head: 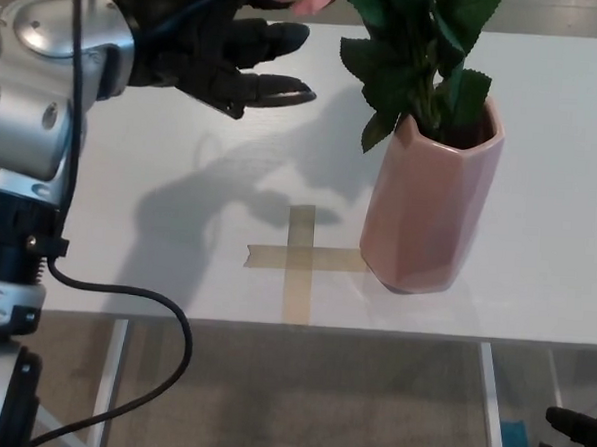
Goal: Use the left hand to pick up the rose and then lift and insert it into the pink vase.
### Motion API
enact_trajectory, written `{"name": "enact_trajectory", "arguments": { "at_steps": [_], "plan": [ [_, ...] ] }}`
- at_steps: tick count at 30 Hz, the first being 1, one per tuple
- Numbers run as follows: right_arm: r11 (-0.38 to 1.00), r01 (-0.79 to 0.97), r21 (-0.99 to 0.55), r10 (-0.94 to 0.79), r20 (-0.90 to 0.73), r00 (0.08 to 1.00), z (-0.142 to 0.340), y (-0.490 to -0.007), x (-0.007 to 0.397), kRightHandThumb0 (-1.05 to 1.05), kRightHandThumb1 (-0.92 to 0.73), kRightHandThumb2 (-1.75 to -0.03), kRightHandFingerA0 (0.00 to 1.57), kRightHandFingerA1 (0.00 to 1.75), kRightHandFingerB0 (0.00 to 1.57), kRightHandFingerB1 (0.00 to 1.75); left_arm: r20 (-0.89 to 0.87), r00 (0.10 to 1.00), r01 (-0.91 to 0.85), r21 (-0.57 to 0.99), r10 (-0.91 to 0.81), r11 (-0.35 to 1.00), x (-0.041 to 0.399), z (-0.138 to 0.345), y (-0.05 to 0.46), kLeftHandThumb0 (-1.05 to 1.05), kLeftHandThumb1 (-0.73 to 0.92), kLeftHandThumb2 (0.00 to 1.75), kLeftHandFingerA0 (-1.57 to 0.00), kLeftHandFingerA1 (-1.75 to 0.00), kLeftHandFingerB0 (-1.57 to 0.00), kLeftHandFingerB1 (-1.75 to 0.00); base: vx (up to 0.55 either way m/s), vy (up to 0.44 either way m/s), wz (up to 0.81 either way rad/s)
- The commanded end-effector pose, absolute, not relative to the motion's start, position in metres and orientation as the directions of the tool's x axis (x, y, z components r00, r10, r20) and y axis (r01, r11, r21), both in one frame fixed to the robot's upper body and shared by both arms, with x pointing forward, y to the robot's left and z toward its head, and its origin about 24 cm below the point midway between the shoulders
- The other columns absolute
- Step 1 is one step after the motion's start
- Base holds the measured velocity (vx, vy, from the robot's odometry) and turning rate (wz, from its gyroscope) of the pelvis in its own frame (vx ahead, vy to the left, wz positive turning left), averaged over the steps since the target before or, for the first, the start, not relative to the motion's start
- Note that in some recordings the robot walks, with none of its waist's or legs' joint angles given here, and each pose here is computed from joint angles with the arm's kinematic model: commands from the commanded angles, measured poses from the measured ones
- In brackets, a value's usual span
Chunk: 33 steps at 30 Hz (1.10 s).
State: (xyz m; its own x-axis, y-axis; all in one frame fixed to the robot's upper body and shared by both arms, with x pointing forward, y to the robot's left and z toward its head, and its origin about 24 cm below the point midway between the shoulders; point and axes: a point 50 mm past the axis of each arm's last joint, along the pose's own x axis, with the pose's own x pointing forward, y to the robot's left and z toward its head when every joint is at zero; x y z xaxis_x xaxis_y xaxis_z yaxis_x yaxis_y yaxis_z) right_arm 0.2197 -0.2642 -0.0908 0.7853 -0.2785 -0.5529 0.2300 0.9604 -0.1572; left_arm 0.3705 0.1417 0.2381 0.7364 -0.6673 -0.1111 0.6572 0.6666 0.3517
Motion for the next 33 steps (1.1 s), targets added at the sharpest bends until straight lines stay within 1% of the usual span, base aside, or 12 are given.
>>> {"name": "enact_trajectory", "arguments": {
  "at_steps": [1,8,10,12,13,16,18,21,23,25,26,33],
  "plan": [
    [0.959,0.233,-0.163,-0.284,-0.567,0.773,-0.094,-0.267,0.213,-0.24,-0.62,-0.58,0.58,0.5,0.57,0.48,-0.107,0.713,0.7,0.174,-0.693,0.693,0.369,0.228,0.147,-0.79,0.49,0.56,0.0,0.0,0.0,0.0,0.0,0.0,0.0],
    [0.96,0.232,-0.156,-0.28,-0.569,0.774,-0.095,-0.267,0.211,-0.24,-0.62,-0.58,0.58,0.5,0.57,0.48,-0.13,0.733,0.679,0.169,-0.667,0.714,0.368,0.198,0.16,-0.75,0.49,0.55,0.0,0.0,0.0,0.0,0.0,0.0,0.0],
    [0.959,0.232,-0.161,-0.282,-0.566,0.775,-0.095,-0.266,0.212,-0.24,-0.62,-0.58,0.58,0.49,0.57,0.48,-0.135,0.78,0.626,0.156,-0.612,0.764,0.365,0.18,0.173,-0.72,0.46,0.58,0.0,-0.01,0.0,-0.01,0.0,0.0,0.0],
    [0.959,0.232,-0.161,-0.282,-0.566,0.774,-0.095,-0.266,0.212,-0.24,-0.62,-0.58,0.58,0.49,0.57,0.48,-0.131,0.802,0.597,0.144,-0.583,0.789,0.362,0.173,0.18,-0.68,0.47,0.55,0.0,-0.04,0.0,-0.11,0.0,0.0,0.0],
    [0.96,0.231,-0.159,-0.281,-0.567,0.774,-0.095,-0.266,0.212,-0.24,-0.62,-0.58,0.58,0.49,0.57,0.48,-0.13,0.822,0.569,0.14,-0.555,0.81,0.36,0.167,0.186,-0.61,0.37,0.77,0.0,-0.11,0.0,-0.17,0.0,0.0,0.0],
    [0.96,0.233,-0.154,-0.279,-0.567,0.775,-0.094,-0.265,0.213,-0.24,-0.62,-0.58,0.58,0.5,0.57,0.48,-0.104,0.865,0.502,0.13,-0.491,0.855,0.352,0.155,0.203,-0.56,0.36,0.76,-0.01,-0.18,-0.01,-0.24,0.0,0.0,0.0],
    [0.96,0.235,-0.153,-0.28,-0.573,0.77,-0.095,-0.265,0.212,-0.24,-0.62,-0.58,0.58,0.49,0.57,0.48,-0.085,0.88,0.475,0.144,-0.468,0.868,0.339,0.15,0.215,-0.58,0.39,0.73,-0.07,-0.18,-0.08,-0.24,0.0,0.0,0.0],
    [0.961,0.23,-0.156,-0.278,-0.574,0.77,-0.095,-0.266,0.212,-0.24,-0.62,-0.58,0.58,0.49,0.57,0.48,-0.058,0.891,0.453,0.198,-0.45,0.869,0.32,0.143,0.228,-0.54,0.36,0.75,0.0,-0.31,-0.11,-0.29,0.0,0.0,0.0],
    [0.96,0.232,-0.156,-0.279,-0.578,0.767,-0.097,-0.266,0.21,-0.24,-0.62,-0.58,0.58,0.49,0.57,0.48,-0.047,0.894,0.444,0.22,-0.445,0.869,0.305,0.139,0.236,-0.56,0.45,0.55,-0.11,-0.29,-0.12,-0.21,0.0,0.0,0.0],
    [0.96,0.233,-0.158,-0.28,-0.584,0.762,-0.098,-0.266,0.209,-0.24,-0.62,-0.58,0.58,0.49,0.57,0.48,-0.038,0.897,0.436,0.232,-0.44,0.869,0.287,0.135,0.246,-0.68,0.41,0.66,-0.1,-0.35,-0.14,-0.23,0.0,0.0,0.0],
    [0.96,0.232,-0.158,-0.28,-0.588,0.759,-0.099,-0.266,0.207,-0.24,-0.62,-0.58,0.58,0.49,0.57,0.48,-0.033,0.898,0.434,0.234,-0.439,0.87,0.277,0.133,0.251,-0.58,0.36,0.69,-0.08,-0.39,-0.06,-0.28,0.0,0.0,0.0],
    [0.958,0.234,-0.166,-0.286,-0.603,0.744,-0.102,-0.266,0.203,-0.23,-0.62,-0.58,0.58,0.49,0.57,0.48,0.017,0.897,0.421,0.269,-0.442,0.866,0.228,0.138,0.277,-0.57,0.37,0.71,-0.1,-0.41,-0.01,-0.32,0.0,0.0,0.0]
  ]
}}
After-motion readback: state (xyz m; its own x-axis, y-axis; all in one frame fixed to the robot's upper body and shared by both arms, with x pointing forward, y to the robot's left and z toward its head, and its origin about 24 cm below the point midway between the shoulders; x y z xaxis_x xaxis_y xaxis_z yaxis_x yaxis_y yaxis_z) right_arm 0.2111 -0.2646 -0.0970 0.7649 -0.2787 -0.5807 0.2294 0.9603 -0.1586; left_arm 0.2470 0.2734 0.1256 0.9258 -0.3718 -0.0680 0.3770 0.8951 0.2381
